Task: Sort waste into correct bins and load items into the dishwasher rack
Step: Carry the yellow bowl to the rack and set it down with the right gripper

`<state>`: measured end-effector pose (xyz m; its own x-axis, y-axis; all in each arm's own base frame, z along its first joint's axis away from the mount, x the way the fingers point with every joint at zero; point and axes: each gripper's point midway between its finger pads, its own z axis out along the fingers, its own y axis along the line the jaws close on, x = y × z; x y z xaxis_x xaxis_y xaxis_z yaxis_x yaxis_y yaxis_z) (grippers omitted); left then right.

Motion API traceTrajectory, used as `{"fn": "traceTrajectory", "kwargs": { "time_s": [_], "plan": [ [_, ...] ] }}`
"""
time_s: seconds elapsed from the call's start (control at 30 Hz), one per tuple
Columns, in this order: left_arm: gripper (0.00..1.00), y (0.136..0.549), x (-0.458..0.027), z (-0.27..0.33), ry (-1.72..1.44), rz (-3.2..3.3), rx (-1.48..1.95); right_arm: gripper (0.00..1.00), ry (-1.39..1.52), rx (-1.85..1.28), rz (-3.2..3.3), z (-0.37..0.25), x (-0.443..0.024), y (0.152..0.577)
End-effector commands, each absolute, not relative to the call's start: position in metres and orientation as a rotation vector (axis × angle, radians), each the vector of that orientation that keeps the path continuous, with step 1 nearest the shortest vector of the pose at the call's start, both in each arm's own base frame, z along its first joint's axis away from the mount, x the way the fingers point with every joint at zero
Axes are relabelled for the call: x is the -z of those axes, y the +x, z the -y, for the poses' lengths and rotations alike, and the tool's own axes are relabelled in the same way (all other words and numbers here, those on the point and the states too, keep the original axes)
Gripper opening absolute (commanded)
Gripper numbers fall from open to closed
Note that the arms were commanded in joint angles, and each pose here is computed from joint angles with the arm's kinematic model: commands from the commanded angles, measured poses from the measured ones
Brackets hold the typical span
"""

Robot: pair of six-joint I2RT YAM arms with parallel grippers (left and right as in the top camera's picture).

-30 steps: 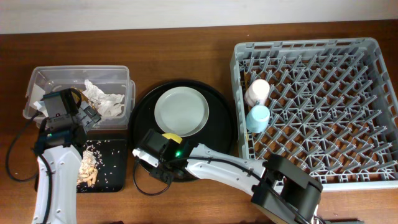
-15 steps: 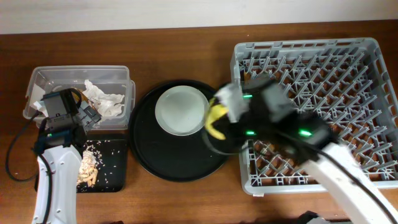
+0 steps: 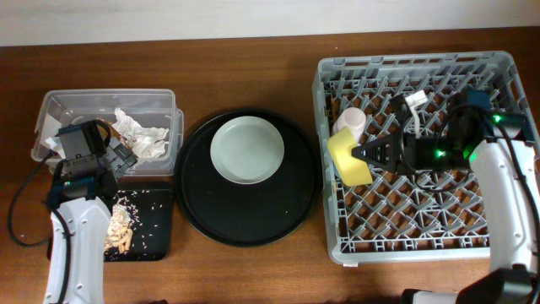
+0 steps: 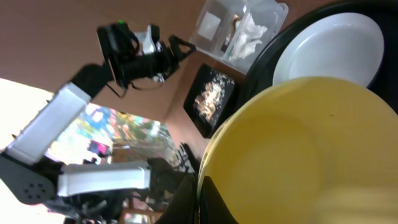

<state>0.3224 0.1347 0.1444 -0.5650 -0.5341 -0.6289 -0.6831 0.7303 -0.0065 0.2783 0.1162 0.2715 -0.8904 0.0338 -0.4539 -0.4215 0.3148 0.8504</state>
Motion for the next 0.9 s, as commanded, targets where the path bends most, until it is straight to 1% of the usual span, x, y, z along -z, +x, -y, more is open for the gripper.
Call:
{"fn": "traceTrajectory", "kwargs": {
  "time_s": [0.0, 0.07, 0.13, 0.17, 0.23, 0.3, 0.4, 0.5, 0.57, 0.73, 0.83, 0.87],
  "plan": [
    [0.99, 0.324, -0.152, -0.138, -0.908, -2.294, -0.325, 0.04, -0.347, -1.689, -2.105, -0.118, -0.284, 0.271],
    [0.99, 0.324, -0.153, -0.138, -0.908, -2.293, -0.325, 0.04, -0.379, -1.711, -2.101, -0.121, -0.287, 0.255],
    [0.99, 0.324, -0.152, -0.138, -0.908, -2.294, -0.325, 0.04, -0.377, -1.695, -2.097, -0.118, -0.281, 0.257],
    [0.99, 0.324, -0.152, -0.138, -0.908, -2.294, -0.325, 0.04, -0.352, -1.654, -2.057, -0.106, -0.281, 0.269],
    [0.99, 0.324, -0.152, -0.138, -0.908, -2.294, -0.325, 0.04, -0.199, -1.612, -2.066, -0.075, -0.269, 0.294],
    [0.99, 0.324, -0.152, -0.138, -0.908, -2.294, -0.325, 0.04, -0.091, -1.68, -2.098, -0.068, -0.252, 0.305],
    [0.99, 0.324, -0.153, -0.138, -0.909, -2.293, -0.325, 0.04, -0.049, -1.811, -2.154, -0.087, -0.246, 0.285],
    [0.99, 0.324, -0.152, -0.138, -0.908, -2.294, -0.325, 0.04, 0.042, -1.906, -2.134, -0.096, -0.217, 0.261],
    [0.99, 0.324, -0.153, -0.138, -0.908, -2.293, -0.325, 0.04, 0.092, -1.937, -2.071, -0.1, -0.203, 0.252],
    [0.99, 0.324, -0.152, -0.138, -0.908, -2.294, -0.325, 0.04, 0.054, -1.877, -2.12, -0.093, -0.181, 0.244],
    [0.99, 0.324, -0.152, -0.138, -0.908, -2.294, -0.325, 0.05, 0.107, -1.736, -2.193, -0.057, -0.162, 0.241],
    [0.99, 0.324, -0.152, -0.137, -0.909, -2.295, -0.325, 0.13, 0.106, -1.693, -2.217, -0.048, -0.156, 0.24]
  ]
}}
